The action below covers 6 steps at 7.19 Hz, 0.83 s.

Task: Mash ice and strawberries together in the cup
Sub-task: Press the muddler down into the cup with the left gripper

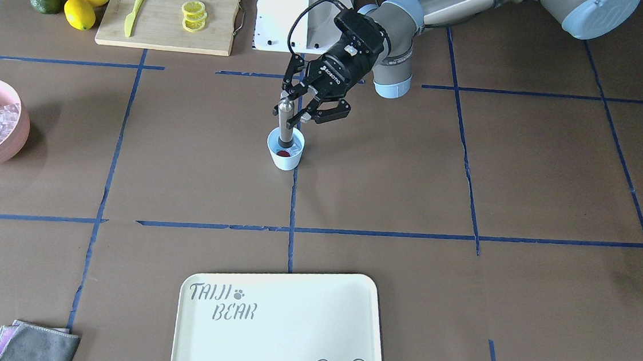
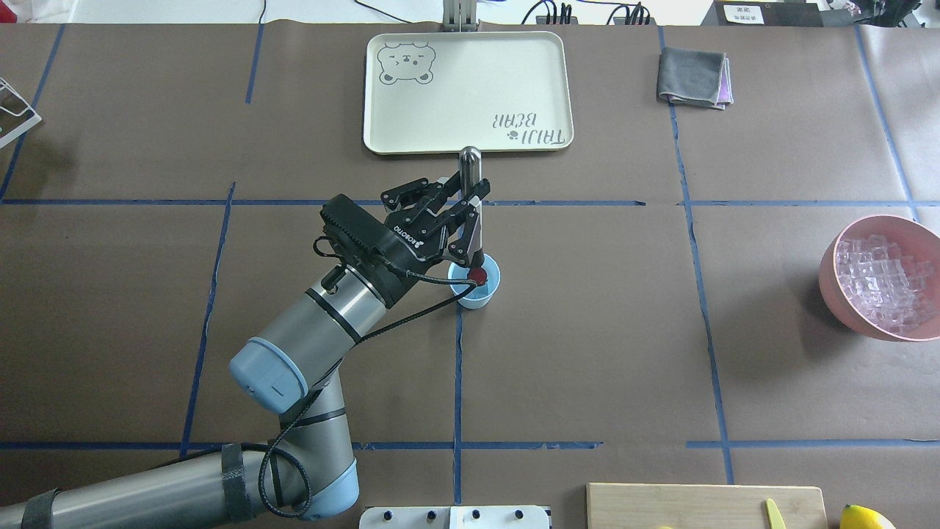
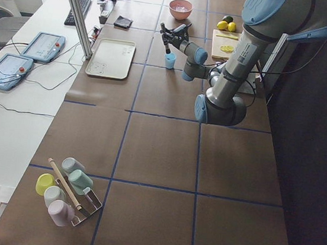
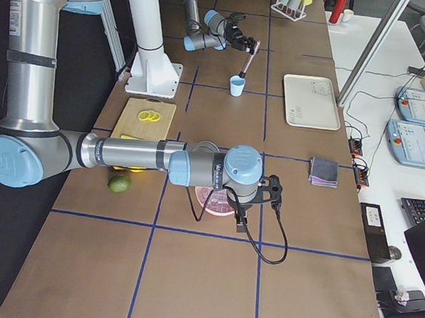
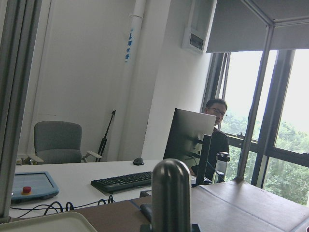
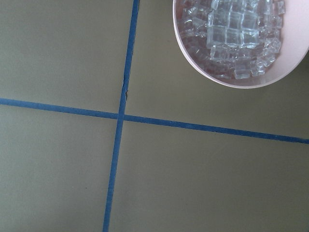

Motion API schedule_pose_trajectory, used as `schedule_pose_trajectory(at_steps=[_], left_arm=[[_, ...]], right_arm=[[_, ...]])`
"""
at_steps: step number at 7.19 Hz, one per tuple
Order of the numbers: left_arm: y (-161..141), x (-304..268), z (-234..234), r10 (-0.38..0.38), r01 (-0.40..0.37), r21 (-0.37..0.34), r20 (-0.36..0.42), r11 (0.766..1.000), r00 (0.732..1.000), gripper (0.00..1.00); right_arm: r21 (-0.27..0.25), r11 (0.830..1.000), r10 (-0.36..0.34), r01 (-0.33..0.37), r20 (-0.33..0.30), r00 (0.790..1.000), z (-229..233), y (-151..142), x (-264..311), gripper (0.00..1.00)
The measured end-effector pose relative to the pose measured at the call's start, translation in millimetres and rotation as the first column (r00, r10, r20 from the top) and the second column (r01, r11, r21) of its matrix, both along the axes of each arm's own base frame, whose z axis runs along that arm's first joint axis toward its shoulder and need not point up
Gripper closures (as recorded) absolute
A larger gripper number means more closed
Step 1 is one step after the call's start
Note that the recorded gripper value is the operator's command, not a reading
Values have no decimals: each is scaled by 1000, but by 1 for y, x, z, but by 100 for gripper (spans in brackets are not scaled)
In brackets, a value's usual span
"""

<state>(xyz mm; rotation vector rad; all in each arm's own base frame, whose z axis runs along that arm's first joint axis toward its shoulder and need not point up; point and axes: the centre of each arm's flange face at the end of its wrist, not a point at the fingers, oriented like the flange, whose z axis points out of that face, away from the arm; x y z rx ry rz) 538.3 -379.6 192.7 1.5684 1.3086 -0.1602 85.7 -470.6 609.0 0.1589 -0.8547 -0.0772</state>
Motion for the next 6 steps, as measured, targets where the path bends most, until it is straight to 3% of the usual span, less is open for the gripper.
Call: schedule_pose_trajectory(at_steps=[6], left_arm=[[-3, 20, 15, -2, 3, -20, 13, 1000, 1000, 100]], right_arm=[[-1, 1000, 1, -1, 2, 1000, 0, 1, 0, 1]])
